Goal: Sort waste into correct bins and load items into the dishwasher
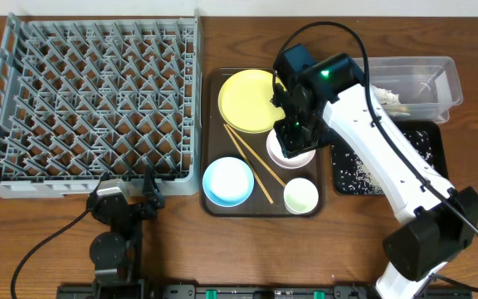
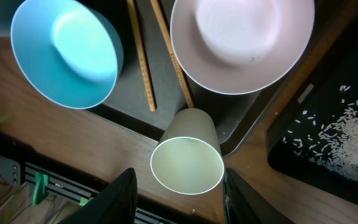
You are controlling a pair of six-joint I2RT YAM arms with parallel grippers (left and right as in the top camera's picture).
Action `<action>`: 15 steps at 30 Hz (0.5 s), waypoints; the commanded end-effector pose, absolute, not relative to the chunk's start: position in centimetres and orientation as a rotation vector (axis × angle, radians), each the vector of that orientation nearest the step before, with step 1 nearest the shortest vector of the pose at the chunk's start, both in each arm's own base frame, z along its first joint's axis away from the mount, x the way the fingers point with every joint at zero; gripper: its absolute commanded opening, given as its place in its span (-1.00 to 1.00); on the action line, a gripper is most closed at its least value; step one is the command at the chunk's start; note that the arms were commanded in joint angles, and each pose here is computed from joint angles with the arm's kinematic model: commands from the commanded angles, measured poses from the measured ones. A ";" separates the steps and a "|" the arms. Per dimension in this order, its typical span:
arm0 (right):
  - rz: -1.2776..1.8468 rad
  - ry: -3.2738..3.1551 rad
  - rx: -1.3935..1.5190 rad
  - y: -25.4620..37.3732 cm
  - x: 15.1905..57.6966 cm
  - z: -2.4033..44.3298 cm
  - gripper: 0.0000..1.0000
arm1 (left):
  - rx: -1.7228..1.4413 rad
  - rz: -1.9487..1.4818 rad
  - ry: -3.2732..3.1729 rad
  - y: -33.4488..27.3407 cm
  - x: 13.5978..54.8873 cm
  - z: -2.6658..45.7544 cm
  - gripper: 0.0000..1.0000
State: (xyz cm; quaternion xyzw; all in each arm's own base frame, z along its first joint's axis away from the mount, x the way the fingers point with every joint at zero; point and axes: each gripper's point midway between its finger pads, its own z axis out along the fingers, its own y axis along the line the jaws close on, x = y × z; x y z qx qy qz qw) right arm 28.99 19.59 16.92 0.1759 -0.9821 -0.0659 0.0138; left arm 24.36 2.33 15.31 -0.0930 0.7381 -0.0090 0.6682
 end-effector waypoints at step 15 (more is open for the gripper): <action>-0.209 -3.166 0.485 16.9 28.8 19.7 -0.23 | -0.218 -0.164 1.727 0.7 24.0 17.0 0.77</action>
